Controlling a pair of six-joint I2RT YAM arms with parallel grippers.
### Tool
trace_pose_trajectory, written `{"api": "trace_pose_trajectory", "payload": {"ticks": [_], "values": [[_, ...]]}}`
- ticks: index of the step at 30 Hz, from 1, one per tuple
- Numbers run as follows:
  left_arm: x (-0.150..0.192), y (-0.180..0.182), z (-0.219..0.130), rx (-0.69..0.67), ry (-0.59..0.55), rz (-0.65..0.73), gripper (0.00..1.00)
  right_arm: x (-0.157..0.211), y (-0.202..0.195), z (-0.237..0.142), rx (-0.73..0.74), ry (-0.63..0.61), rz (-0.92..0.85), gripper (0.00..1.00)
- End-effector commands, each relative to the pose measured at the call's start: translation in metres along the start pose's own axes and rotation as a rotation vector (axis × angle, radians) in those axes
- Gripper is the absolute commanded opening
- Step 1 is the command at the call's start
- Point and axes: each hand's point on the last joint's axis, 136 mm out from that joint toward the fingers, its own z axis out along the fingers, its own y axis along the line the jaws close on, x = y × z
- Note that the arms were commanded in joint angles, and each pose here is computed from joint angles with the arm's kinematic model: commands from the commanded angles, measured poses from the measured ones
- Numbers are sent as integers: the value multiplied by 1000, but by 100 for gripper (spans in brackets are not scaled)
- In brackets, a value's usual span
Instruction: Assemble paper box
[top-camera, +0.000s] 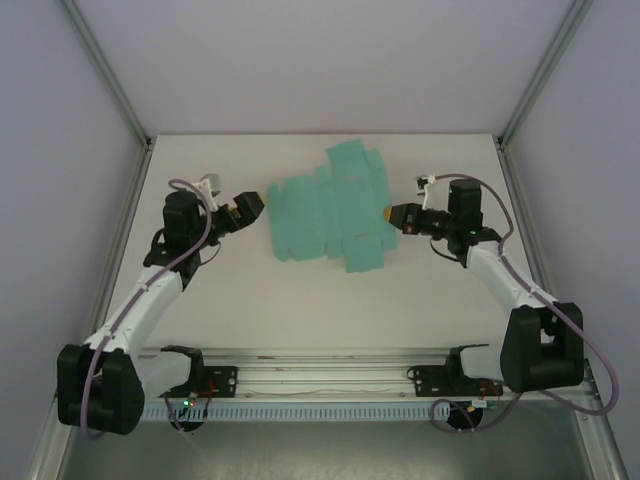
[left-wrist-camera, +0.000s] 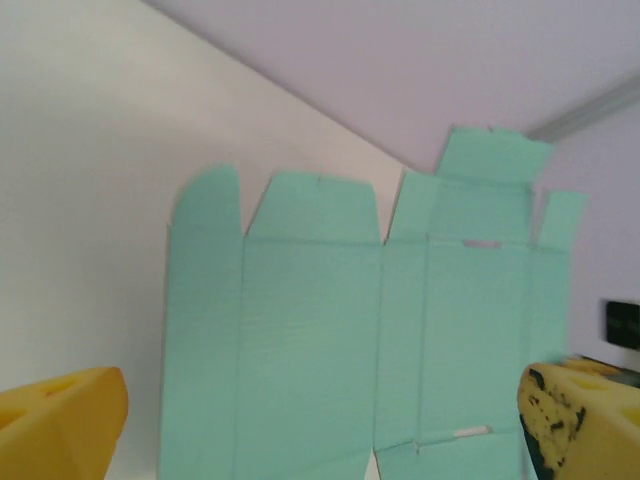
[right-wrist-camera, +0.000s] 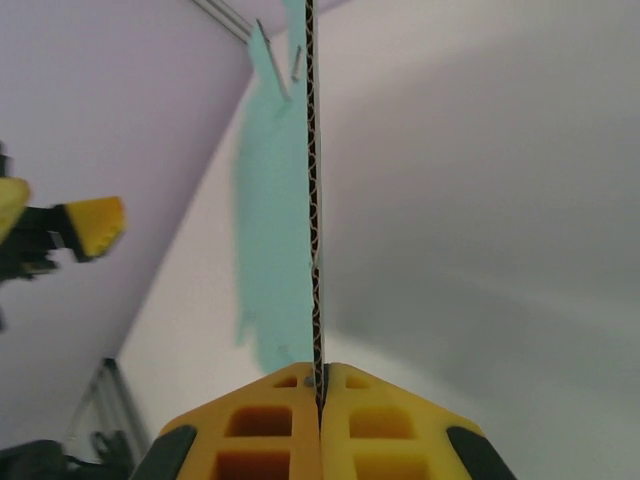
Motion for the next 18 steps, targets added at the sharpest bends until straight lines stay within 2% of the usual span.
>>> {"api": "trace_pose_trajectory", "payload": {"ticks": [1, 6, 9, 12, 15, 18], "values": [[18, 52, -14, -260, 15, 35, 100, 1, -25, 8, 126, 42, -136, 0], [31, 58, -14, -247, 32, 26, 100, 11, -46, 28, 229, 208, -339, 2], [31, 59, -12, -249, 32, 24, 100, 17, -58, 43, 352, 336, -580, 3], [30, 60, -8, -244, 36, 23, 100, 12, -72, 60, 512, 406, -819, 2], [26, 58, 0, -240, 51, 30, 100, 5, -76, 76, 597, 414, -1036, 2], [22, 51, 14, -195, 77, 30, 100, -7, -69, 93, 605, 319, -1215, 1]]}}
